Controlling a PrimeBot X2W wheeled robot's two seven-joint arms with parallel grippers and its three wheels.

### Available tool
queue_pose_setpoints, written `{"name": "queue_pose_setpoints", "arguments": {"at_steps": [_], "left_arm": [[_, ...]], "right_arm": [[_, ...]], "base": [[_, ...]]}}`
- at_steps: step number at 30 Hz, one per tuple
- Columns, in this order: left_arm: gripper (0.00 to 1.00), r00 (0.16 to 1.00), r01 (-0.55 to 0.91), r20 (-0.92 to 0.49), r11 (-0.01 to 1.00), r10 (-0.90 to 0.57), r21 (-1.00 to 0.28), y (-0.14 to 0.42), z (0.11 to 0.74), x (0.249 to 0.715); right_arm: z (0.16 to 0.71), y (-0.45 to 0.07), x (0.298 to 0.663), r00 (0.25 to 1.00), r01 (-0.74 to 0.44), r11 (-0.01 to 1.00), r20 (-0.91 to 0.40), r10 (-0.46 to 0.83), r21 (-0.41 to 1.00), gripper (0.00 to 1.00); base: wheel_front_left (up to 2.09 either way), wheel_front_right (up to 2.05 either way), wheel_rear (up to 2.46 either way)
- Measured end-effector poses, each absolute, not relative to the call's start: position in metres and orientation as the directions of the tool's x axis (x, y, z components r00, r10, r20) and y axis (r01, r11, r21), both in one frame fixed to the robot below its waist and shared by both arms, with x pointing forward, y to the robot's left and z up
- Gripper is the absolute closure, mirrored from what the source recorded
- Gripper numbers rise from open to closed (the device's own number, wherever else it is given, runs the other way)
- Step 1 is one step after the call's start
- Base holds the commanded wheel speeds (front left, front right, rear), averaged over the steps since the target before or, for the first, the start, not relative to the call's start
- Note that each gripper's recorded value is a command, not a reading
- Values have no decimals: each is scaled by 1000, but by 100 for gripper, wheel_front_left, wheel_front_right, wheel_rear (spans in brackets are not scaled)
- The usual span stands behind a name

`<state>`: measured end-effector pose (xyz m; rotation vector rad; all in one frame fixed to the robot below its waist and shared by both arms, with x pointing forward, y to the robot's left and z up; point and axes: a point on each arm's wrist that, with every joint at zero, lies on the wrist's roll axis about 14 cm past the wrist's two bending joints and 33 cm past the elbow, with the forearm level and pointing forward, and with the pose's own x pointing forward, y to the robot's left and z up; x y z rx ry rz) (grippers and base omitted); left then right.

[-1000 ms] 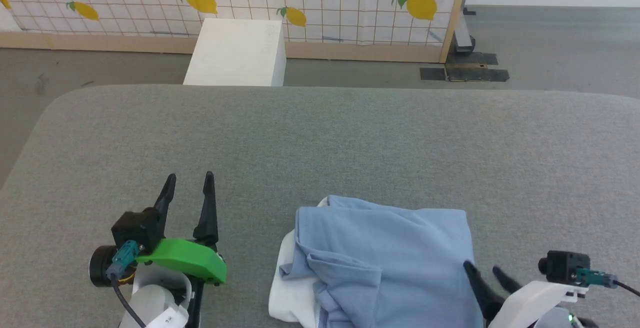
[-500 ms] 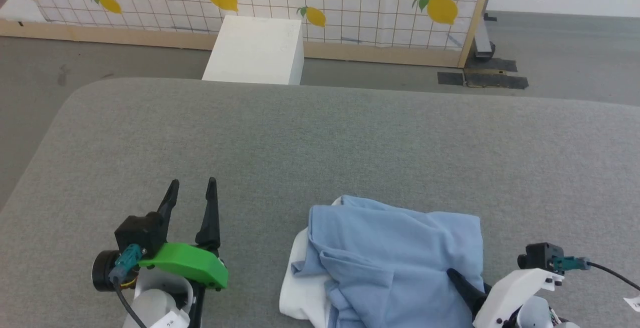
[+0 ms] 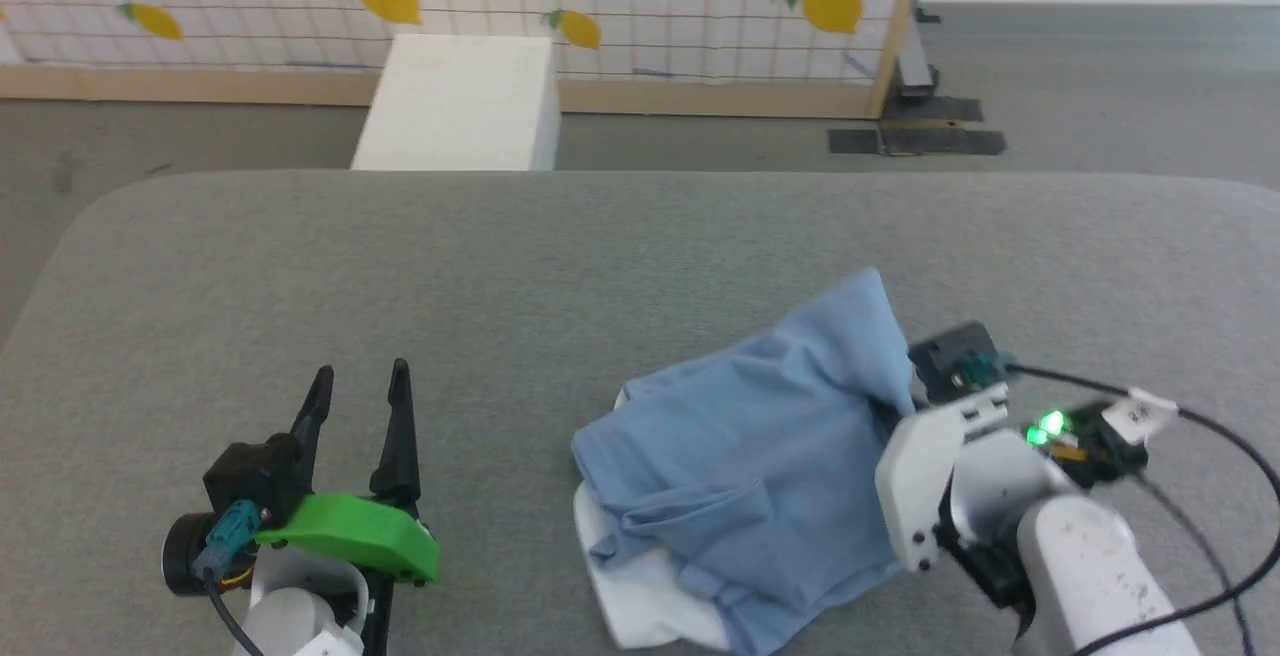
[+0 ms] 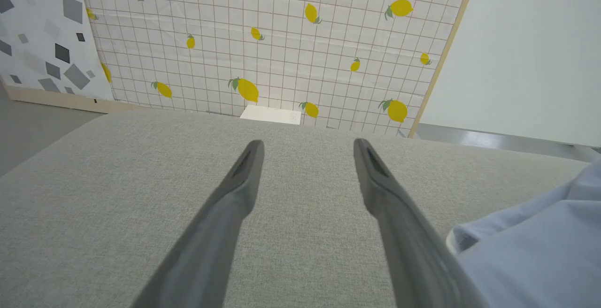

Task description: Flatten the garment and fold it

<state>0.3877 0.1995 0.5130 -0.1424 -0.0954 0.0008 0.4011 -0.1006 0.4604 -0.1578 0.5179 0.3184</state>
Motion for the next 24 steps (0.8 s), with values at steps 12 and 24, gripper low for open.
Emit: {"name": "queue_pose_setpoints", "arguments": {"at_steps": [12, 24], "left_arm": [[0, 974, 194, 147, 970, -172, -150, 130, 525, 438], [0, 923, 373, 148, 920, -355, -120, 63, 508, 496]], "right_arm": [[527, -237, 429, 896, -184, 857, -441, -55, -481, 100], [519, -388, 423, 799, 104, 821, -444, -405, -561, 100]], "base": [[0, 0, 0], [0, 0, 0]]}}
